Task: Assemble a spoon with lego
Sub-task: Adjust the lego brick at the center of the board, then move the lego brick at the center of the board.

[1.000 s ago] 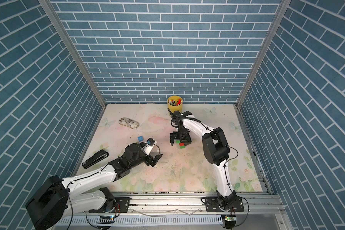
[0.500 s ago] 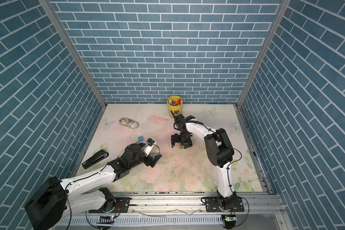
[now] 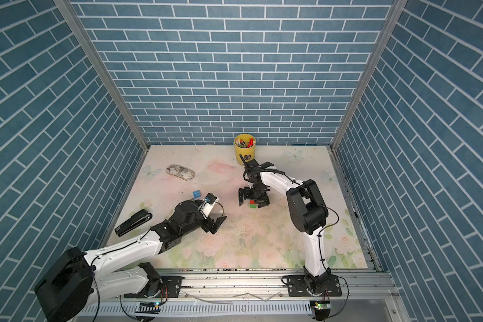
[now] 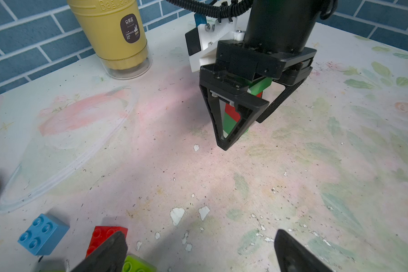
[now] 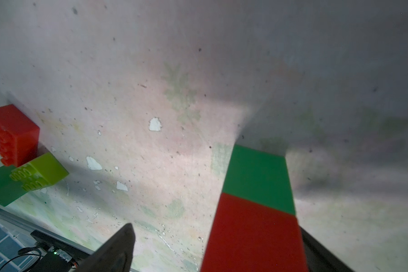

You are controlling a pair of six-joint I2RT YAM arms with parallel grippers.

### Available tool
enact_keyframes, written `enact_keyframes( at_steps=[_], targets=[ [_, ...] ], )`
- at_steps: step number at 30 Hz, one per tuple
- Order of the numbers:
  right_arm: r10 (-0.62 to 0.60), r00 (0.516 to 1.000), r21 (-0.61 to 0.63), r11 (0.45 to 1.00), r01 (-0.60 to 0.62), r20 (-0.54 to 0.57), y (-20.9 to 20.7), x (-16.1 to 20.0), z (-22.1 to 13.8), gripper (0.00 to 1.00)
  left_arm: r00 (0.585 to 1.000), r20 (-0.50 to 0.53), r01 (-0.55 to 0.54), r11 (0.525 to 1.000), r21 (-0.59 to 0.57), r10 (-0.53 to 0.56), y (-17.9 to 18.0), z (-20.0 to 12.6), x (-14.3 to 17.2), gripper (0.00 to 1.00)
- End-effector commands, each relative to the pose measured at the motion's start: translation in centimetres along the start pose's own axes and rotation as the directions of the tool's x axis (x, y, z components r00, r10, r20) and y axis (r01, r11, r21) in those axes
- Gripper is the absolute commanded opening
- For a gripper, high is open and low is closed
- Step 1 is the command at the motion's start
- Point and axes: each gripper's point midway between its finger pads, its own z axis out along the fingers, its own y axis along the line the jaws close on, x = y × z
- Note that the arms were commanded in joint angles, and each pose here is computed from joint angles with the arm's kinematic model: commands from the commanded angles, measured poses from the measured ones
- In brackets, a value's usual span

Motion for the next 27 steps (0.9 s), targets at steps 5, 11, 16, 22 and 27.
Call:
enact_keyframes(
  at_steps=[5,11,16,22,27],
  targets=[
    [0.007,0.999,0.035,0.999,-0.009,0.050,0.0,0.3,-3.5,0.99,1.000,-0.004,0.015,0.999,-0.032,-0.015,0.5,-0.3,-0.9,0.99],
    [0.007,0.998,0.034,0.999,-0.009,0.067,-0.2,1.1,-4.5,0.99,0.997,-0.054,0.053,0.994,-0.093,-0.058,1.5,-0.6,-0.8,0.99],
    [-0.014,0.994,0.045,0.999,0.010,0.104,-0.4,2.0,-6.1,0.99,0.986,-0.112,0.102,0.981,-0.167,-0.122,2.6,-1.2,-0.3,0.99],
    [-0.072,0.984,0.054,0.997,0.064,0.166,0.0,3.2,-8.7,0.99,0.948,-0.174,0.190,0.912,-0.364,-0.267,5.4,-2.6,1.2,0.99],
    [-0.120,0.963,0.062,0.992,0.108,0.242,0.3,3.2,-12.0,0.99,0.890,-0.207,0.261,0.827,-0.498,-0.406,6.9,-3.3,1.3,0.97]
  ],
)
